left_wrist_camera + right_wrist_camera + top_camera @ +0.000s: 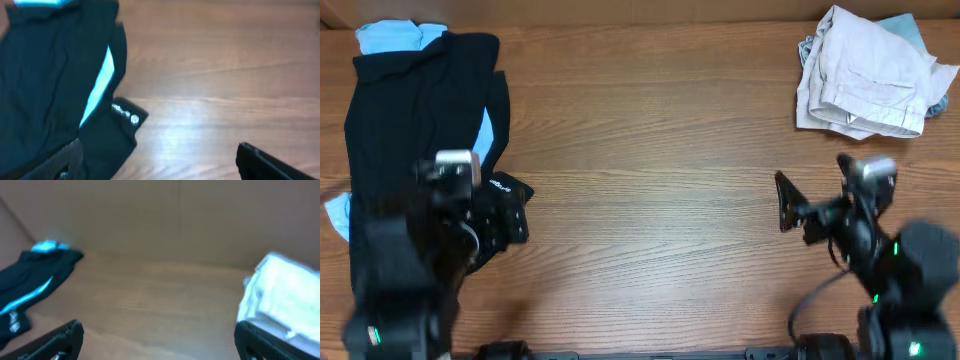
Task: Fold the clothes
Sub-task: 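Reach the left gripper into the shirt pile and grasp the black shirt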
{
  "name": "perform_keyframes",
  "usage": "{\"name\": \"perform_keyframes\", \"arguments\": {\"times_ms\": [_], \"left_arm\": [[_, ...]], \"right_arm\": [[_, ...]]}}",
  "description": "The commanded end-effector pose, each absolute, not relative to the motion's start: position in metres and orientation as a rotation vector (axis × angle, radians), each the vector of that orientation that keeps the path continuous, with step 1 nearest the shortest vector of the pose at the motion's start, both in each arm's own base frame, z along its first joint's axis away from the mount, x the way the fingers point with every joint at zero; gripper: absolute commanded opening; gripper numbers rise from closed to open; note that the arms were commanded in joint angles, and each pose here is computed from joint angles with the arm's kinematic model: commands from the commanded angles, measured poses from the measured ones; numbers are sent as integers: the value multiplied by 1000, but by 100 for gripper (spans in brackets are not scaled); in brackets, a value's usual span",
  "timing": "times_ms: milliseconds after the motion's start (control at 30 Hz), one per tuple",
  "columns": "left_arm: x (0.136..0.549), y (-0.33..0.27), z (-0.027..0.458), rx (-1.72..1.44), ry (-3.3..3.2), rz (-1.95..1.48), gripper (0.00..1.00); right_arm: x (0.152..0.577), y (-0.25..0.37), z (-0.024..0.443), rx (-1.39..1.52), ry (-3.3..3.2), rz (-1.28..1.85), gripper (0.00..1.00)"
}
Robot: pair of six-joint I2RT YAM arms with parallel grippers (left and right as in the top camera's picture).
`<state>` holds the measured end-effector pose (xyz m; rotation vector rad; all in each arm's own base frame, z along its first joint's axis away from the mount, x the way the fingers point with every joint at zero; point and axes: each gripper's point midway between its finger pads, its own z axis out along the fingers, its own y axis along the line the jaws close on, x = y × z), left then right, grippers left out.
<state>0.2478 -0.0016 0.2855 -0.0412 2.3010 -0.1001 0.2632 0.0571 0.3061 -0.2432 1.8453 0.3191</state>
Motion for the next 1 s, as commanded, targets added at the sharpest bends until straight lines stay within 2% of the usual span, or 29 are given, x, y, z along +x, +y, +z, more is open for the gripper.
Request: {"name": "perform_keyframes", "arguments": {"times_ms": [0,100,233,467,533,700,967], "left_arm": [[269,-4,289,35,2390,-96,100],[290,-2,273,31,2474,-104,100],[314,10,243,-17,2567,-89,100],[322,86,192,-461,2691,-5,100],[317,111,180,-608,2699,-1,96],[303,160,155,-825,2716,30,82],[307,199,110,-717,2847,224,82]], "right_arm": [[279,74,322,-303,1898,436,100],[300,80,320,-308,1943,492,100],[318,94,295,-304,2031,638,100],[332,111,256,-333,2140,823,100],[336,111,247,-323,2167,834,100],[341,111,233,-286,2215,859,100],[344,111,232,-286,2212,852,99]]}}
